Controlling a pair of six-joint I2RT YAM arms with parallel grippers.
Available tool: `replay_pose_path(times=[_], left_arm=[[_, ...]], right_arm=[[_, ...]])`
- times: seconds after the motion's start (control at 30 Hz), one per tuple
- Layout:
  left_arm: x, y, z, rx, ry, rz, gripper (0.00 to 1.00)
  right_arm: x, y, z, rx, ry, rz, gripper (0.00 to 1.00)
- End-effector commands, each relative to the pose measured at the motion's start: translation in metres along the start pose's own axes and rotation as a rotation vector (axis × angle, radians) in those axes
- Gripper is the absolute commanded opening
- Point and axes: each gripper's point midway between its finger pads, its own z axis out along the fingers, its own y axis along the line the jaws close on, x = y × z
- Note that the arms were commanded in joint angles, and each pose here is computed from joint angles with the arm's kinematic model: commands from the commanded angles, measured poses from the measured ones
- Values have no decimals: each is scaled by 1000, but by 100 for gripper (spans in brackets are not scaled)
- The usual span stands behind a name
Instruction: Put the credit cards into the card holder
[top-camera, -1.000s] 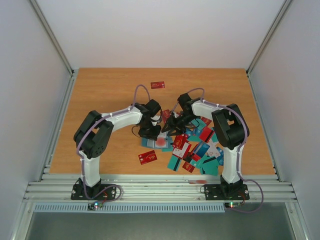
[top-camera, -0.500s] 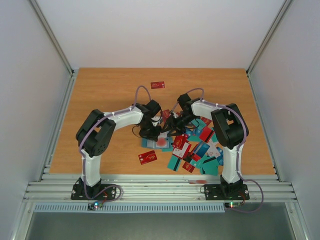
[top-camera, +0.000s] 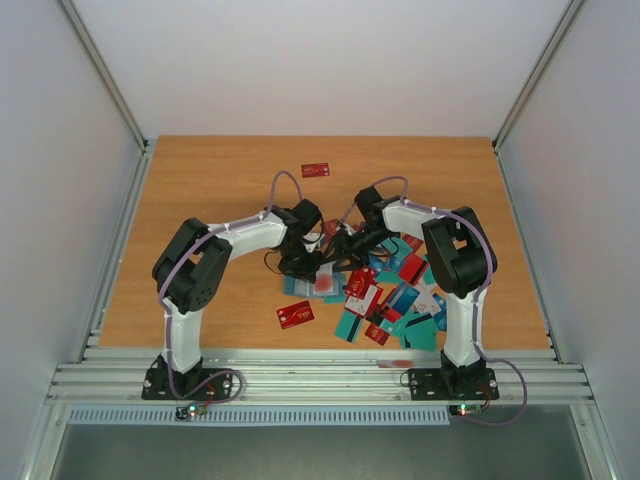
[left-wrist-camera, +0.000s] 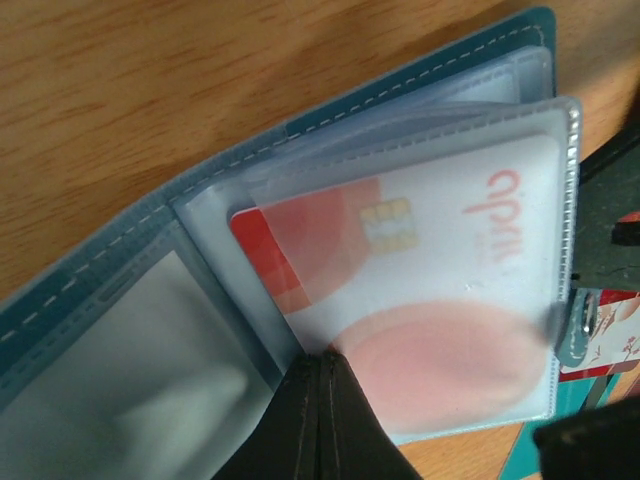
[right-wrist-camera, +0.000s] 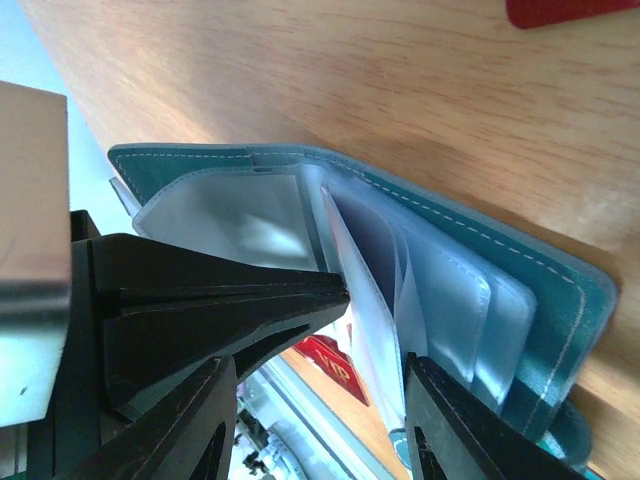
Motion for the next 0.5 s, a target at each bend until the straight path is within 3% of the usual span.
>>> replay_pose_path(times=[0.0,0.47], left_arm=[[-7,-7,-7,9,-31,3,0],[-1,-8,-66,1,-150,-43,0]], right_arm=[[4,19,3,-63,21,-55,47],[5,39,13,-69,55,-72,47]])
